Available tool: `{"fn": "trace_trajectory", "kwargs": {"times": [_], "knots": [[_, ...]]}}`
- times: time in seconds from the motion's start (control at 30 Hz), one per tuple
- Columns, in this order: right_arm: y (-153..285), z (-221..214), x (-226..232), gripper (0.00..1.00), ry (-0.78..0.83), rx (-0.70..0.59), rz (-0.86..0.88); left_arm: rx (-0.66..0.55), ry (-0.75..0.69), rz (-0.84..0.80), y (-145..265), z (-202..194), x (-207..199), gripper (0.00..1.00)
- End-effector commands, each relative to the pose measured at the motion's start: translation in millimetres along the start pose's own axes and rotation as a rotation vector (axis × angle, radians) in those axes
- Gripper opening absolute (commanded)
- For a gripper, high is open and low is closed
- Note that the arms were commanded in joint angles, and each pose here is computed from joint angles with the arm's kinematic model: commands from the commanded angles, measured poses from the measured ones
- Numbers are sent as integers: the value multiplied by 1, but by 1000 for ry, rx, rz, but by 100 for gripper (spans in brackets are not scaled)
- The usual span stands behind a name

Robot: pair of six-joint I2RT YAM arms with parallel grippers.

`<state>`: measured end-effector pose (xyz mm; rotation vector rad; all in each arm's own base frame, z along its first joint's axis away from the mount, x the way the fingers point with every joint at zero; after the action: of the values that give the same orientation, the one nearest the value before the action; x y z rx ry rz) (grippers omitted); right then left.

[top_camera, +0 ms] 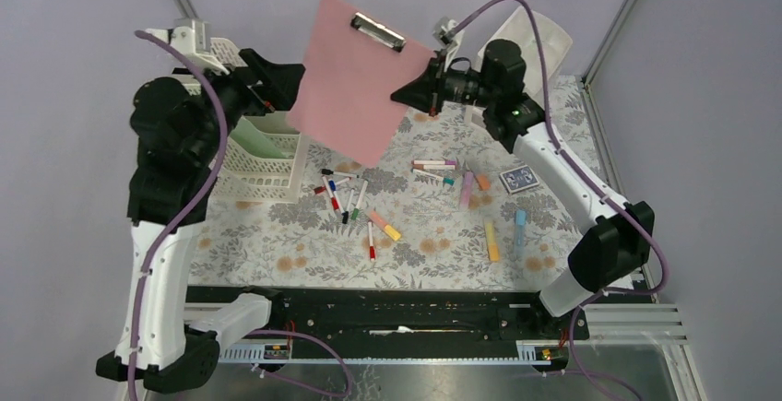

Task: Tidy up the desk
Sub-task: Place the folder in the storage box.

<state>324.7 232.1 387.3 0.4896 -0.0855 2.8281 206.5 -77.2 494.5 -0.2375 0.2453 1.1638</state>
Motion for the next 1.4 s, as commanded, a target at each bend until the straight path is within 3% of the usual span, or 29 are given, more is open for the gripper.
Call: {"fn": "trace_trajectory", "kwargs": {"times": [0.0,0.33,0.73,1.13,1.37], "knots": [[-28,14,24,0,128,-22,71,-115,-144,78,36,36,-3,99],[-104,-4,53,0,166,20,199,-293,-154,149,81,56,-8,99],[-183,-28,56,0,229,4,174,-457,-206,179,108,72,-10,99],[-240,-58,60,0,350,-52,140,-486,-242,221,113,79,-8,99],[-250,-58,59,0,401,-87,149,-462,-257,237,110,77,-6,99]]}}
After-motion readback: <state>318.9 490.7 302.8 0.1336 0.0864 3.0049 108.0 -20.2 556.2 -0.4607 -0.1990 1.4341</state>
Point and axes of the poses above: each gripper's point midway between its finger pads, its own y axis back along the fingers, its own x axis along the line the jaws close on, z = x × y, the point moved 9 cm from there along y, back along the fingers, and after that the axes turned 5 degrees about -y, right-handed, at the moved point
